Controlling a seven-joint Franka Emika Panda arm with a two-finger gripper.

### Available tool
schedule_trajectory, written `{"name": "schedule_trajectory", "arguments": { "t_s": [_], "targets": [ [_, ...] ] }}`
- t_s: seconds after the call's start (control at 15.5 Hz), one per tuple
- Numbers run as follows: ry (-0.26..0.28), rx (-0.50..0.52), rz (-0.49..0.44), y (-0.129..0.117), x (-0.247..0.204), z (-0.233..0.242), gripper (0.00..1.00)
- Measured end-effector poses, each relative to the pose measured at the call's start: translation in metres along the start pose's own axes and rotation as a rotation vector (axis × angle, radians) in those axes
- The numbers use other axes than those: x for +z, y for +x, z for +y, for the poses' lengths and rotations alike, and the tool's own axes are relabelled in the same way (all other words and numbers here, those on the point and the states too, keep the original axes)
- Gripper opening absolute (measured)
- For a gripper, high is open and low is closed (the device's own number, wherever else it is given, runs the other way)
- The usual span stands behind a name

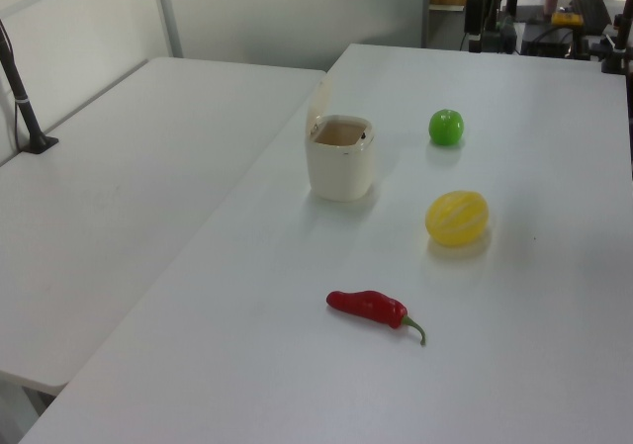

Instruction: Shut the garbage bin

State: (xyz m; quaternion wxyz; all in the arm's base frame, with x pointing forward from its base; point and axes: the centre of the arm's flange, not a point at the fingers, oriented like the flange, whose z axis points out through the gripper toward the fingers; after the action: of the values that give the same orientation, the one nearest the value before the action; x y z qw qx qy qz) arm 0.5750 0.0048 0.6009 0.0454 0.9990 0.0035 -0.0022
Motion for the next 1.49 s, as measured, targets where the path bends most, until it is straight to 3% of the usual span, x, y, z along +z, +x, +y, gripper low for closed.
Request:
{"name": "schedule_trajectory", "arguments": {
  "t_s": [0.52,0.71,0.77,0.9,1.23,1.29,1.49],
  "targets": [
    [0.000,0.000,0.000,0.0003,-0.0001,0.0000,1.00],
    [0.000,-0.001,-0.005,0.0016,0.0027,-0.0004,0.94],
    [0.000,-0.001,-0.006,0.0019,0.0033,-0.0005,0.88],
    [0.000,-0.001,-0.006,0.0022,0.0039,-0.0006,0.58],
    [0.000,-0.002,-0.003,0.0028,0.0039,-0.0012,0.06],
    [0.000,-0.002,-0.002,0.0029,0.0039,-0.0012,0.01],
    [0.000,-0.002,0.009,0.0053,0.0045,-0.0014,0.01]
  ]
}}
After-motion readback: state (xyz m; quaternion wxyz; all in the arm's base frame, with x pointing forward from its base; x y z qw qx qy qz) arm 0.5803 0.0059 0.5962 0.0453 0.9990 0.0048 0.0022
